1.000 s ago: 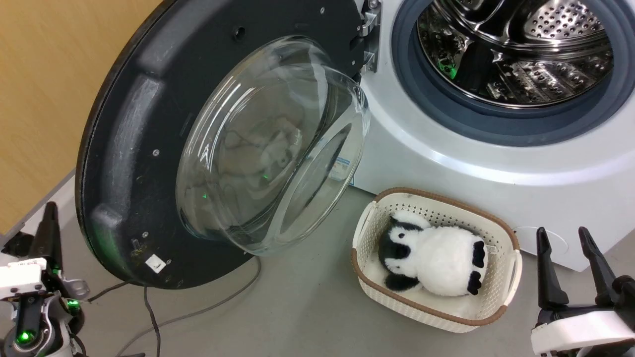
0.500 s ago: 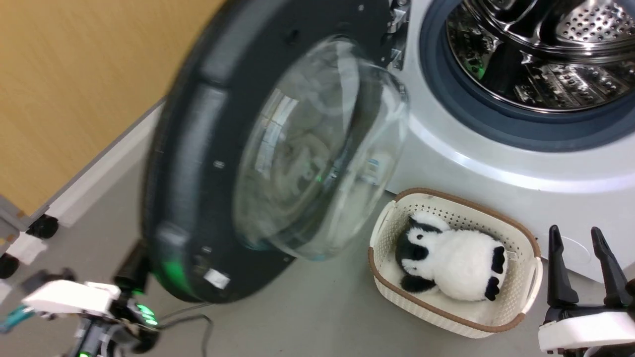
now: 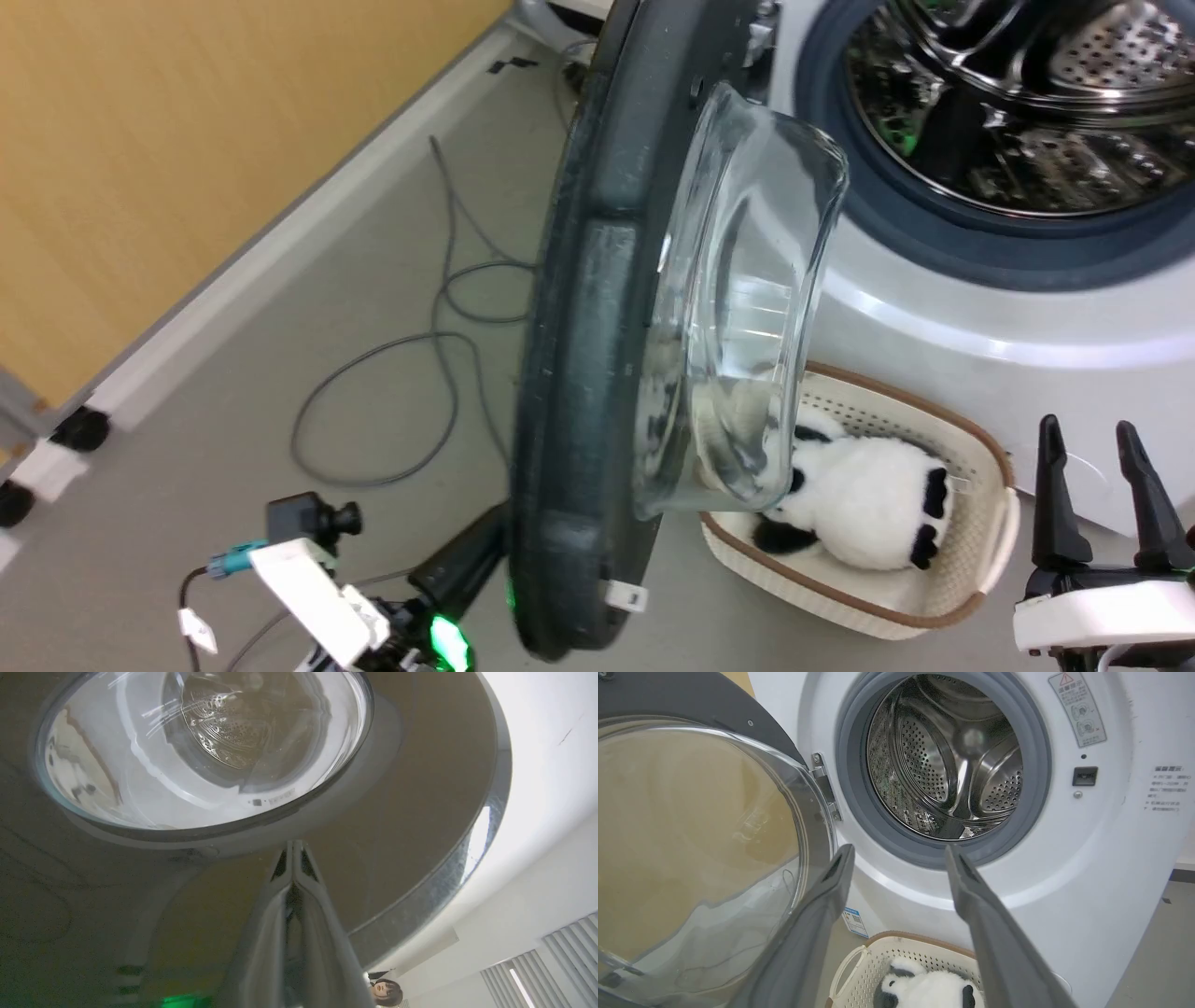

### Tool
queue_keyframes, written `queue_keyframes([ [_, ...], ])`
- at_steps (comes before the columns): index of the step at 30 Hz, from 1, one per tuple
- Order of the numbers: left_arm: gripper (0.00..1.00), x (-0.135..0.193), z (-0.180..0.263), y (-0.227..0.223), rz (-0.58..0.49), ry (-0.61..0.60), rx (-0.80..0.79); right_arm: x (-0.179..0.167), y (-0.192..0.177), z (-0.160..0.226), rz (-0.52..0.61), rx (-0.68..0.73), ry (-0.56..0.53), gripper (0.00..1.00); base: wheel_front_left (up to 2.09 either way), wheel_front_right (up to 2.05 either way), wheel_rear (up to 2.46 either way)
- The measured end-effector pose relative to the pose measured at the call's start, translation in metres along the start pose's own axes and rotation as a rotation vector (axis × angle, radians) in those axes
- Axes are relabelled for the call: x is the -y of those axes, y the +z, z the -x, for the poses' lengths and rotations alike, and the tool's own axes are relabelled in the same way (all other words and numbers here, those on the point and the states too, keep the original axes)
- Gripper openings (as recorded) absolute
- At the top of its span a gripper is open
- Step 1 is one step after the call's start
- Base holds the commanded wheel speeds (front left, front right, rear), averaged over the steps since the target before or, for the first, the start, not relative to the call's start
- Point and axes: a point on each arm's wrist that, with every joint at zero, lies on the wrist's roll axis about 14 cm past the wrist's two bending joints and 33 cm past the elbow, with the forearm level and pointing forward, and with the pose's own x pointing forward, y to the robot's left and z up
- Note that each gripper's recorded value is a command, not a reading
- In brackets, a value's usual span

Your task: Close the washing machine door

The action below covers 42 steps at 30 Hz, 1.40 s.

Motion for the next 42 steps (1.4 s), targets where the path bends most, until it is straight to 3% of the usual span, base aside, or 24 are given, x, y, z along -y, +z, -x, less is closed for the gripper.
queue_keyframes([
  [18, 0.0, 0.02, -0.095, -0.128, 0.025, -0.099, -0.41, 0.082, 0.027, 0.058, 0.038, 0.048, -0.253, 1.0, 0.0, 0.0, 0.0],
  [28, 0.0, -0.005, -0.134, -0.184, 0.0, -0.032, -0.515, 0.112, 0.037, 0.092, 0.05, 0.058, -0.366, 1.0, 0.0, 0.0, 0.0],
  [32, 0.0, -0.018, -0.135, -0.2, -0.104, 0.001, -0.551, 0.109, 0.04, 0.094, 0.044, 0.068, -0.36, 1.0, 0.0, 0.0, 0.0],
  [35, 0.0, -0.018, -0.138, -0.19, -0.187, -0.005, -0.485, 0.106, 0.044, 0.094, 0.042, 0.081, -0.353, 1.0, 0.0, 0.0, 0.0],
  [42, 0.0, -0.033, -0.141, -0.114, -0.675, -0.014, -0.179, 0.097, 0.057, 0.093, 0.039, 0.119, -0.328, 1.0, 0.0, 0.0, 0.0],
])
